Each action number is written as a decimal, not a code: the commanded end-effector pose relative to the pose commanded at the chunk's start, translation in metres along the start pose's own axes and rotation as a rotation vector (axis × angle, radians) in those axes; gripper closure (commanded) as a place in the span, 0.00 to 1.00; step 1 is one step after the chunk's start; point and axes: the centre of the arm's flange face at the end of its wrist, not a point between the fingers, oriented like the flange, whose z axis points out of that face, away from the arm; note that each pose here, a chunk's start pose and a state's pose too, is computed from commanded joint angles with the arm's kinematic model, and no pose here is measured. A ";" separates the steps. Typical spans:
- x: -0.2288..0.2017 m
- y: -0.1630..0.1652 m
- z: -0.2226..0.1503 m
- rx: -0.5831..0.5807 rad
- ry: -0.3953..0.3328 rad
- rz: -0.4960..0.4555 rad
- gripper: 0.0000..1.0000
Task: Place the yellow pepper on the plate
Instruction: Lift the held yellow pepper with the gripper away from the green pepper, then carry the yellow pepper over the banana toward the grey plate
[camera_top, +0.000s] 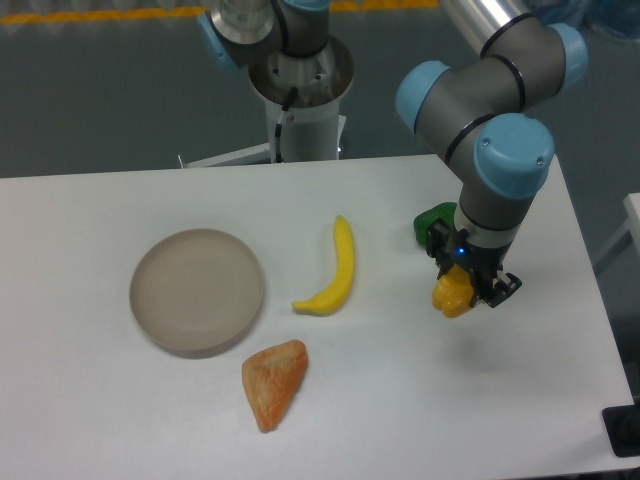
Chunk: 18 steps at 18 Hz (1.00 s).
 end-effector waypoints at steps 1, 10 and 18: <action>0.000 0.000 0.000 0.000 0.000 0.000 0.81; 0.009 -0.017 0.002 0.007 0.010 -0.052 0.81; 0.126 -0.105 0.005 0.013 0.067 -0.020 0.82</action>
